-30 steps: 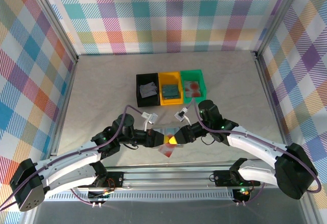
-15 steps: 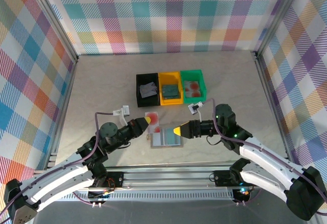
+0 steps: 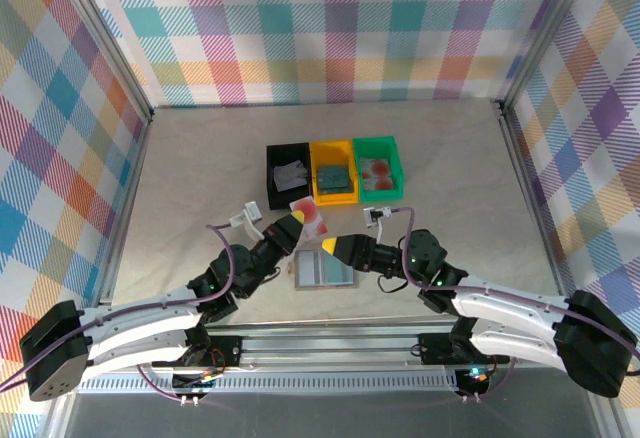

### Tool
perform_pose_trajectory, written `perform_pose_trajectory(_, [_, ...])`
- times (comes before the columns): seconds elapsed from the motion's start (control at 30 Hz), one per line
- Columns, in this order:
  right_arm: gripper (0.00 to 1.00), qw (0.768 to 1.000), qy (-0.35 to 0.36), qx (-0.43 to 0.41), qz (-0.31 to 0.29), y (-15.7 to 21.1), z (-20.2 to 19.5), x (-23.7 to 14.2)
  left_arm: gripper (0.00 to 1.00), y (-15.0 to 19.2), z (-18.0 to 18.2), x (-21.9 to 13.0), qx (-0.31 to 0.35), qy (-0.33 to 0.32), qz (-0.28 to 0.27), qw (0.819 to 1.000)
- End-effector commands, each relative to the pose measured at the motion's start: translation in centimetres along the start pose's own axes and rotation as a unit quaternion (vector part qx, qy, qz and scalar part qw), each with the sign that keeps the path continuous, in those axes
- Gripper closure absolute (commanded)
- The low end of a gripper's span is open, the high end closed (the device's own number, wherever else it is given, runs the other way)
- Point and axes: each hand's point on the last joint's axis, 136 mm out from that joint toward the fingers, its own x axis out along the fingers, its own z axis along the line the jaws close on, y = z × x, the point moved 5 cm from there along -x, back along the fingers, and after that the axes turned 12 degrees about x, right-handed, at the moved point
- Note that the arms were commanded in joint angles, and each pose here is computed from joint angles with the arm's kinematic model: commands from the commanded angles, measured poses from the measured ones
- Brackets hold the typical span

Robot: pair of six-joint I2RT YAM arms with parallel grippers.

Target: Take the credit cards out of the card holder

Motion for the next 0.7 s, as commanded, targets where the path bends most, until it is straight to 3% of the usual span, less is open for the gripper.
perform_pose_trajectory(0.0, [0.16,0.996,-0.051,0.005,-0.078,-1.7,1.7,0.0,1.00,-1.3,-1.5,-0.3,-0.014,0.033,-0.063,0.997])
perform_pose_trajectory(0.67, [0.50,0.989,-0.096,-0.038,-0.102,-1.9,3.3,1.8,1.00,0.5,-3.2,-0.5,-0.033,0.071,-0.084,0.993])
